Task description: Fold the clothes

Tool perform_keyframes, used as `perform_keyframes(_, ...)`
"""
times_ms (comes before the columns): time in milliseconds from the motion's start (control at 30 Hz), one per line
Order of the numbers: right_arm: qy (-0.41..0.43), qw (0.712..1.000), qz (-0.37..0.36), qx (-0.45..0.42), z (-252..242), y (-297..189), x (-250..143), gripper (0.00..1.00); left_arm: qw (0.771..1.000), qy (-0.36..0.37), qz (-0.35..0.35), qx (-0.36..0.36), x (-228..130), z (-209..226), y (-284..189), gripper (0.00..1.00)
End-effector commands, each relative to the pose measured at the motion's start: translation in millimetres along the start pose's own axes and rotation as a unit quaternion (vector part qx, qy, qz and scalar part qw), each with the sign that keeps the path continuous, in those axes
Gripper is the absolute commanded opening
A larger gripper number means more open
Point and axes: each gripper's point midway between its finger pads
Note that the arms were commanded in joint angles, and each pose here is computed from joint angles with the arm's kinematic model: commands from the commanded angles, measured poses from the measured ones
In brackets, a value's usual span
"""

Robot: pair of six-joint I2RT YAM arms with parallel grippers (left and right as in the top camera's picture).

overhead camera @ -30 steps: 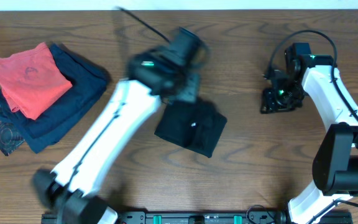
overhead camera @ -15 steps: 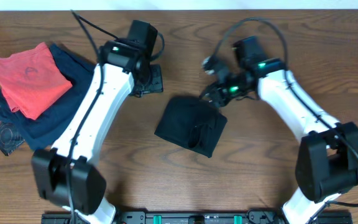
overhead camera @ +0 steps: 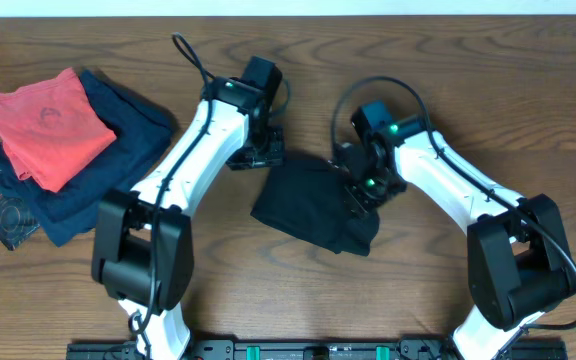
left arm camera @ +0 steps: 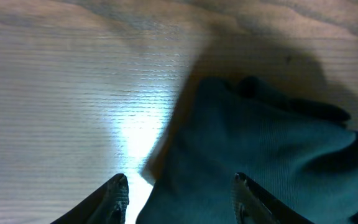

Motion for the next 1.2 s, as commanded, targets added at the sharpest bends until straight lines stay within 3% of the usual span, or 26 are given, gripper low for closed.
perform_keyframes(0, 0.081, 0.993, -0.002, -0.083, -45, -4, -9, 0.54, 1.0, 0.008, 0.019, 0.004, -6, -4, 15, 0.55)
perform_keyframes(167, 0.1, 0.991, -0.015, -0.083, -51, -8, -4, 0.52, 0.999, 0.028, 0.03, 0.023, -8, -5, 32, 0.55)
perform_keyframes(367, 0.112, 0.99, -0.016, -0.084, -51, -9, -3, 0.52, 0.993, 0.025, 0.05, 0.101, -13, 24, 50, 0.55)
perform_keyframes(700, 0.149, 0.985, -0.02, -0.083, -65, -11, -6, 0.52, 0.968, -0.084, 0.134, 0.194, -67, 61, 63, 0.61)
perform_keyframes(833, 0.17, 0.982, -0.021, -0.078, -72, -13, -9, 0.52, 0.967, -0.094, 0.111, 0.207, -57, 73, 45, 0.63)
perform_keyframes(1033, 0.09, 0.989, -0.043, 0.112, -9, -17, 4, 0.52, 0.979, -0.12, -0.001, 0.163, -16, 75, -8, 0.67)
perform_keyframes(1167, 0.031, 0.953, -0.085, 0.291, 55, -43, 17, 0.5, 0.981, -0.129, -0.066, 0.127, 6, 70, -31, 0.72)
Point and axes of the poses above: each gripper's point midway between its finger pads, its own y axis out along the fingers, its own z axis along the line the jaws close on, x = y × z, and after that the axes turned 2 degrees about y, right-handed
